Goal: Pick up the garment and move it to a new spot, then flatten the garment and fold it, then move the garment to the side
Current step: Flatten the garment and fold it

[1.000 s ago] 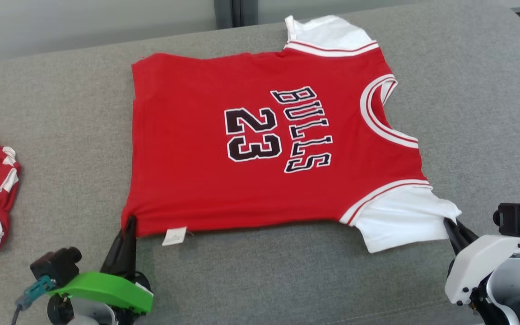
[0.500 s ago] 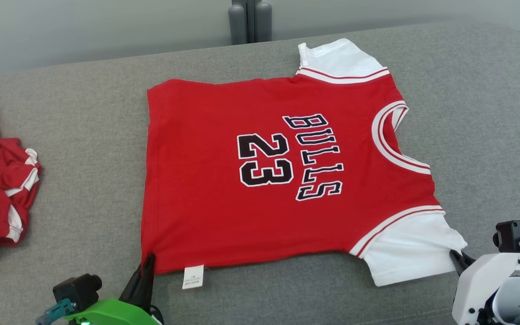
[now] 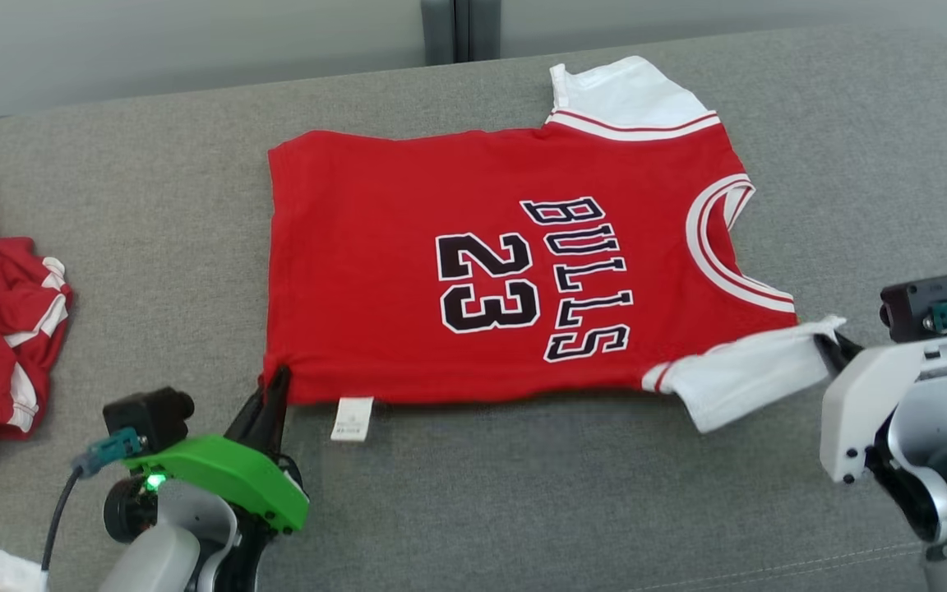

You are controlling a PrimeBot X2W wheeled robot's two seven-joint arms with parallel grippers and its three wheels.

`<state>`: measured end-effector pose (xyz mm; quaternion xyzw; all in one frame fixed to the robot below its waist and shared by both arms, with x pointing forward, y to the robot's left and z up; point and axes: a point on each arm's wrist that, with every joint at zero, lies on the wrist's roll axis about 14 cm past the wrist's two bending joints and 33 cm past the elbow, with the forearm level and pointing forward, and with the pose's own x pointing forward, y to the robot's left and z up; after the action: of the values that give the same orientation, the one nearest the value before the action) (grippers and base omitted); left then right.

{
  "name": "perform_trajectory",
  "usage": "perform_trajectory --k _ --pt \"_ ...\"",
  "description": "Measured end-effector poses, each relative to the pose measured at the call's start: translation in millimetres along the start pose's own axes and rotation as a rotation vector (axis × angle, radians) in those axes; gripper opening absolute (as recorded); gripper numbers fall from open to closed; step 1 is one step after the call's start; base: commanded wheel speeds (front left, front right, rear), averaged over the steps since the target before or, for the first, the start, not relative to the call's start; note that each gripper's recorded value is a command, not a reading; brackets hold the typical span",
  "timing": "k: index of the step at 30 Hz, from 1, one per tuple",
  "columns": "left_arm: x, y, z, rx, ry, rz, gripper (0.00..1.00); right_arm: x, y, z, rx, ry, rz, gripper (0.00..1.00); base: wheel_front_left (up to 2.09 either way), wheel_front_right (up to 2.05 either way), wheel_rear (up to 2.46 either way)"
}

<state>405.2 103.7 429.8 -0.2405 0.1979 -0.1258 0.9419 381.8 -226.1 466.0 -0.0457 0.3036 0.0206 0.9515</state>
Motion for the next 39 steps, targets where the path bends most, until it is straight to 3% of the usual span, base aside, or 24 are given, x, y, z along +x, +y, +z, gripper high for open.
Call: perform_trajectory --k 8,19,20,21,22,32,39 --pt "31 2 11 0.003 0.036 0.03 0.0 33 4 36 -0.11 -0.023 0.033 0.0 0.0 0.0 0.0" --pt "67 18 9 0.02 0.074 0.08 0.0 81 10 72 -0.172 -0.135 0.049 0.0 0.0 0.0 0.0" --pt "69 20 8 0.017 0.076 0.087 0.18 85 12 77 -0.169 -0.16 0.053 0.0 0.0 0.0 0.0" --pt "70 22 7 0.015 0.075 0.093 0.47 88 13 77 -0.166 -0.16 0.057 0.34 0.0 0.0 0.0" --pt "71 25 6 0.016 0.079 0.1 1.0 92 16 77 -0.158 -0.163 0.065 1.0 0.0 0.0 0.0" --pt "62 44 18 0.032 -0.003 0.164 1.0 93 19 96 -0.091 -0.294 0.079 1.0 0.0 0.0 0.0" --pt "37 57 1 0.037 0.018 0.221 1.0 72 0 52 0.003 -0.19 0.026 1.0 0.0 0.0 0.0"
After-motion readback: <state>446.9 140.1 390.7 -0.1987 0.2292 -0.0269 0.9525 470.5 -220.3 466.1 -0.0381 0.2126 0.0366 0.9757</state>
